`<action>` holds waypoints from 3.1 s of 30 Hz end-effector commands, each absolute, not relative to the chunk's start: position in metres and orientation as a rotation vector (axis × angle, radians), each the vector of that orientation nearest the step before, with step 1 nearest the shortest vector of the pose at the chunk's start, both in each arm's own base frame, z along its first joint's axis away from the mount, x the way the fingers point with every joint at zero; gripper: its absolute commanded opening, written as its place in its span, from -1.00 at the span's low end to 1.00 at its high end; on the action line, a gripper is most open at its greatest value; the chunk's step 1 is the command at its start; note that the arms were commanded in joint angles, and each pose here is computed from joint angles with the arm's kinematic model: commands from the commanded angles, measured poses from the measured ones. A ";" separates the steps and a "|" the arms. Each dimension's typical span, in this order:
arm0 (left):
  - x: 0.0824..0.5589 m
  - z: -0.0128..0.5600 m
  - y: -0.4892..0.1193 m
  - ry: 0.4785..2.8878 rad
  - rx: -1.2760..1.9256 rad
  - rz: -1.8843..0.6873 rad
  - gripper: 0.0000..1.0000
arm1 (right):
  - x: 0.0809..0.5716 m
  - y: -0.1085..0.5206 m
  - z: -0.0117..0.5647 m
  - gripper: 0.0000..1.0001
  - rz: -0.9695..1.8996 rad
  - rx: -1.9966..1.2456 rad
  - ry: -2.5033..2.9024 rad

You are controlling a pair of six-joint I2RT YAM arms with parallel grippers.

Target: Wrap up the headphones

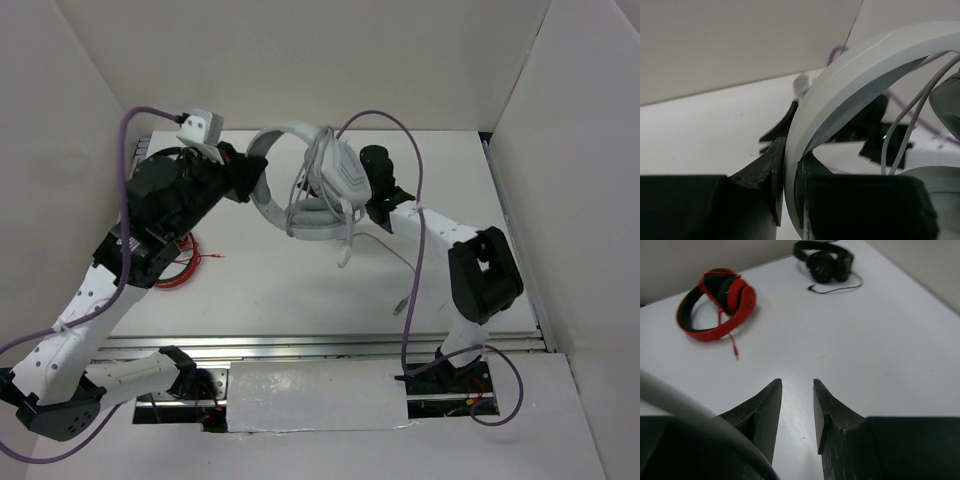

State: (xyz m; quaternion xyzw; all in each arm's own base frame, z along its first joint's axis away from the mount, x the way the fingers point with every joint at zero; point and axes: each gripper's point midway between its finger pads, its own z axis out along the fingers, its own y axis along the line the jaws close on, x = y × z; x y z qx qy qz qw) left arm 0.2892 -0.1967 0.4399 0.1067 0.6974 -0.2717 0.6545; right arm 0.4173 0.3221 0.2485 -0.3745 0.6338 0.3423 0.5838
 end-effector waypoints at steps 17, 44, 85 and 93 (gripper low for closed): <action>0.355 0.571 -0.115 1.291 -0.300 -0.293 -1.00 | 0.192 0.379 0.173 -0.48 1.621 -0.994 1.368; 0.426 0.206 -0.137 2.066 -0.100 0.111 -1.00 | 0.333 0.206 0.386 -1.00 -0.376 -0.416 1.520; 0.271 0.331 -0.213 1.714 0.317 -0.615 -1.00 | 0.492 0.114 0.365 -1.00 0.086 -0.272 1.621; 0.280 0.380 -0.210 1.612 0.285 -0.707 -1.00 | 0.492 0.157 0.319 -0.99 0.322 -0.357 1.678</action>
